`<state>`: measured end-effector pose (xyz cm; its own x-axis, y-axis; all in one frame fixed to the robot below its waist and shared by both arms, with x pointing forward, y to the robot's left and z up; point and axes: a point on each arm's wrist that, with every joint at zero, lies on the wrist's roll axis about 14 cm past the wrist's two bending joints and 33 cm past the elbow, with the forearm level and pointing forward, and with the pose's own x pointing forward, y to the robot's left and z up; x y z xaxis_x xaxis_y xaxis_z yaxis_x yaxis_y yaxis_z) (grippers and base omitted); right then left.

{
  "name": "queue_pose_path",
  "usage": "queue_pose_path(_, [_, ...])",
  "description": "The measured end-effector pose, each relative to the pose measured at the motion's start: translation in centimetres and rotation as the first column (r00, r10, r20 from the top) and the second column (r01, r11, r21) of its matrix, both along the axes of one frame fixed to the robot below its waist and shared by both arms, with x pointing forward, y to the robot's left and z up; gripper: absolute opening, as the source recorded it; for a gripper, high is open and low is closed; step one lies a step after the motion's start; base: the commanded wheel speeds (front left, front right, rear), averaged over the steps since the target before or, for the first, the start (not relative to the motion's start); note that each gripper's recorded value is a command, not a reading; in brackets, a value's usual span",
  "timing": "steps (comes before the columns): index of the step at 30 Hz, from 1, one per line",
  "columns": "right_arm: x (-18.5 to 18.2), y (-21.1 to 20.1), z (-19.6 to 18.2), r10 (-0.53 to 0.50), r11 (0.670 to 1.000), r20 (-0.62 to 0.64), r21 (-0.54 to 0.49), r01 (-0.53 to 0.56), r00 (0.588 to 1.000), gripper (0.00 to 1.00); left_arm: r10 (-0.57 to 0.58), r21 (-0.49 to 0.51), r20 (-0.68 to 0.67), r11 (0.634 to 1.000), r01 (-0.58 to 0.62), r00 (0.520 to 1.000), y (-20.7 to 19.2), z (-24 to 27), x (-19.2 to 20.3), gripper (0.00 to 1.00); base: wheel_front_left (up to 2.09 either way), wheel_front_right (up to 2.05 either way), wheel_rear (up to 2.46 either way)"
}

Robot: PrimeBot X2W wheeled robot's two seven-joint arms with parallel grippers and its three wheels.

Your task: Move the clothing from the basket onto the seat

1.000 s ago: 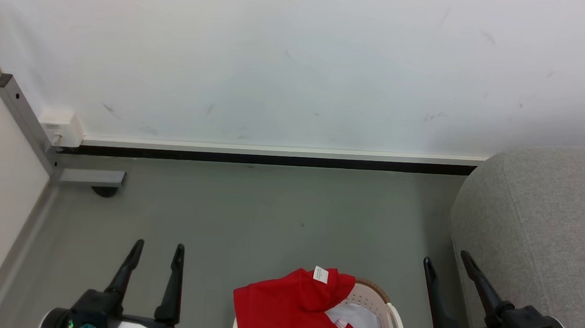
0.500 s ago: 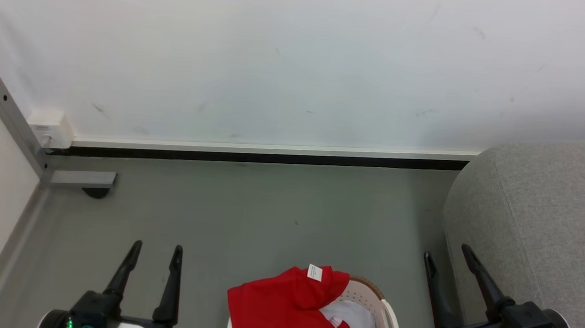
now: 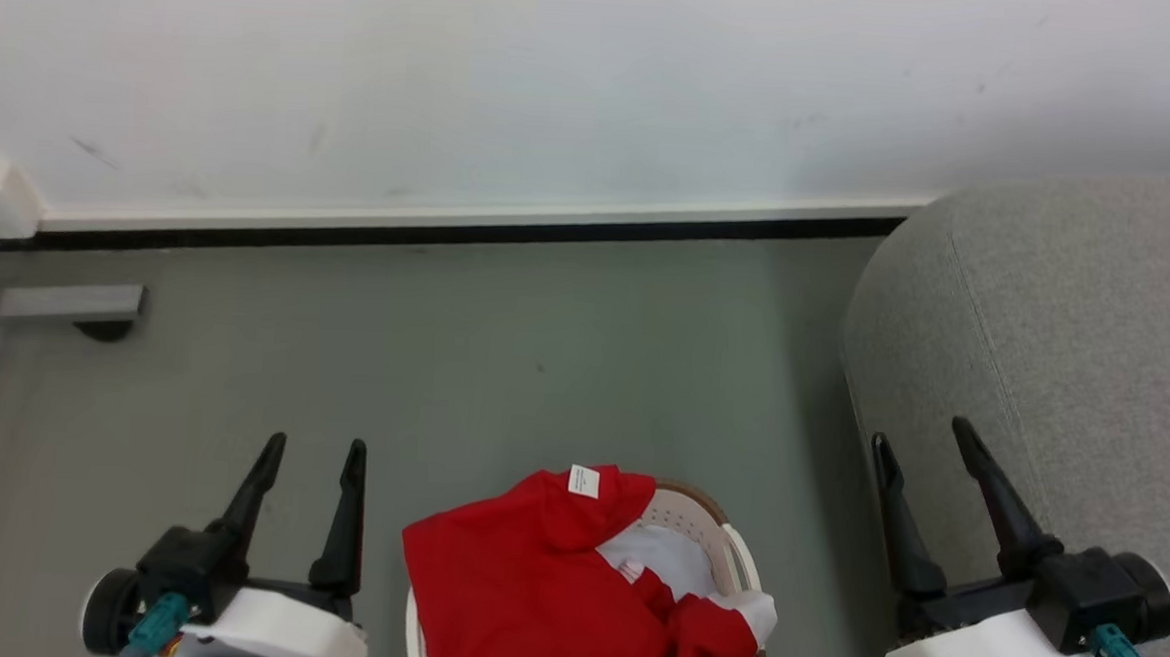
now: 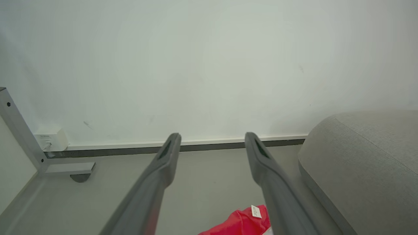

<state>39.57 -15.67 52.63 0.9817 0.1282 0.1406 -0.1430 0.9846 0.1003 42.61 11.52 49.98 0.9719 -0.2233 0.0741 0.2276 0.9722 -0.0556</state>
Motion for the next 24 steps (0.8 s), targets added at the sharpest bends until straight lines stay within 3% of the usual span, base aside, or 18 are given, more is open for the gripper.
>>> queue_pose_path(7, [2.6, -2.9, -0.1, -0.077, 0.997, 0.006, -0.003, 0.077, 0.997, 1.00, -0.108, -0.013, -0.122, 0.994, 0.107, 0.987, -3.5, -4.8, 3.2, 1.00, 0.00, 0.00, 0.00])
queue_pose_path(12, [4.5, -4.7, -0.9, -0.123, 0.992, -0.002, -0.008, 0.123, 0.992, 1.00, -0.224, 0.019, -0.250, 0.972, 0.236, 0.942, -6.5, -10.2, 4.4, 1.00, 0.00, 0.00, 0.00])
queue_pose_path(19, [6.7, -7.3, -2.6, -0.188, 0.982, -0.023, -0.017, 0.188, 0.982, 1.00, -0.372, 0.077, -0.488, 0.882, 0.464, 0.789, -10.2, -19.4, 3.4, 1.00, 0.00, 0.00, 0.00])
queue_pose_path(24, [7.4, -8.7, -3.7, -0.223, 0.975, -0.040, -0.017, 0.223, 0.974, 1.00, -0.404, 0.083, -0.673, 0.791, 0.606, 0.620, -11.7, -25.4, 1.0, 1.00, 0.00, 0.00, 0.00])
